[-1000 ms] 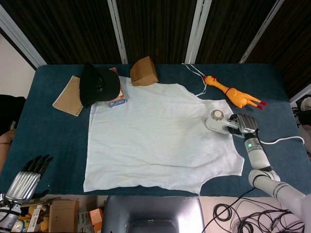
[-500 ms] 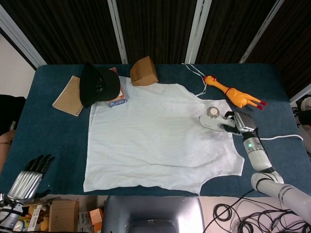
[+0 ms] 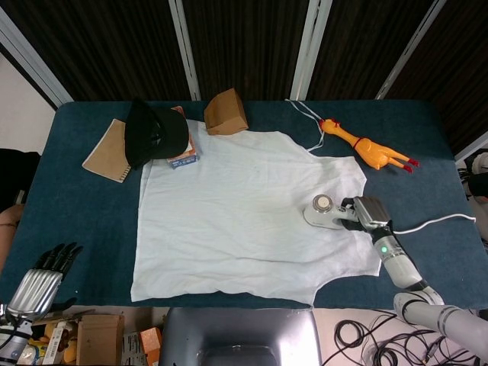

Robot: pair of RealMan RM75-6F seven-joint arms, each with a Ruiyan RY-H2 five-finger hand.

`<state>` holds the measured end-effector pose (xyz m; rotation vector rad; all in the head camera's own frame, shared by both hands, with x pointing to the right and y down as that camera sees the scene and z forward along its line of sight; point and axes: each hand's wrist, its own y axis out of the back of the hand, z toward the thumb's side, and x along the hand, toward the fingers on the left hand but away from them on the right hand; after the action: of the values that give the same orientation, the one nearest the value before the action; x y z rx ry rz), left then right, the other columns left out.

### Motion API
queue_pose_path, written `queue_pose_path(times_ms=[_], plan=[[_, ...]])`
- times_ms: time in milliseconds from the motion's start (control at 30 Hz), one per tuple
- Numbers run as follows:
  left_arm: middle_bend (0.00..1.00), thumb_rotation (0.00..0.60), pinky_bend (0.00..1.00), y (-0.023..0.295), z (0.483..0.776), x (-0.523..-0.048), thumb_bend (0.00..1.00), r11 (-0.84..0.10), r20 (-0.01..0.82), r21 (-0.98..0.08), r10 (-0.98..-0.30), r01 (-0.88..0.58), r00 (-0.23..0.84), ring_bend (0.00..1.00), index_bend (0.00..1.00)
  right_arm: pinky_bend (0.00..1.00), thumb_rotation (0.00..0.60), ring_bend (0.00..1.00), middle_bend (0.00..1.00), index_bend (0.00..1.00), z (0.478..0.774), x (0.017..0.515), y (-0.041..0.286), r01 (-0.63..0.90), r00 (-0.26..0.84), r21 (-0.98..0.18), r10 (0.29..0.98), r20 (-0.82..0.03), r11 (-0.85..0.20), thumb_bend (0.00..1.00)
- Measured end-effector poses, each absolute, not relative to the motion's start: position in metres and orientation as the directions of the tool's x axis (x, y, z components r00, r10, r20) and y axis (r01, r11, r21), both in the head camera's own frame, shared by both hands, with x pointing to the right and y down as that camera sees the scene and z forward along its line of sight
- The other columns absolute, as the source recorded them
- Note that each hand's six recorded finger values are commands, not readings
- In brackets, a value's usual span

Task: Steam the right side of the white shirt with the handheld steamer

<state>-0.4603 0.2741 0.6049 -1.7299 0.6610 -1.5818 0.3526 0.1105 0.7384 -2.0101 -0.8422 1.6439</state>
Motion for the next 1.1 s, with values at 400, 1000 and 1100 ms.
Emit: queue_pose_path(times_ms=[400, 1000, 1100], plan=[[0.04, 0.6, 0.14, 0.273, 0.607, -0.458, 0.09, -0.634, 0.639, -0.769, -0.758, 0.081, 0.133, 0.0, 0.06, 1.0, 0.6, 0.97, 0.95, 1.0, 0.721, 0.363, 0.158, 0.146, 0.183, -0.634, 0.65, -0.737, -0.759, 0.79], [0.04, 0.6, 0.14, 0.274, 0.604, -0.462, 0.09, -0.628, 0.632, -0.775, -0.765, 0.076, 0.125, 0.0, 0.06, 1.0, 0.6, 0.97, 0.95, 1.0, 0.679, 0.342, 0.17, 0.167, 0.313, -0.671, 0.684, -0.659, -0.723, 0.78], [0.04, 0.6, 0.14, 0.274, 0.604, -0.463, 0.09, -0.628, 0.632, -0.775, -0.765, 0.073, 0.121, 0.0, 0.06, 1.0, 0.6, 0.97, 0.95, 1.0, 0.675, 0.339, 0.153, 0.196, 0.297, -0.695, 0.718, -0.63, -0.692, 0.79]])
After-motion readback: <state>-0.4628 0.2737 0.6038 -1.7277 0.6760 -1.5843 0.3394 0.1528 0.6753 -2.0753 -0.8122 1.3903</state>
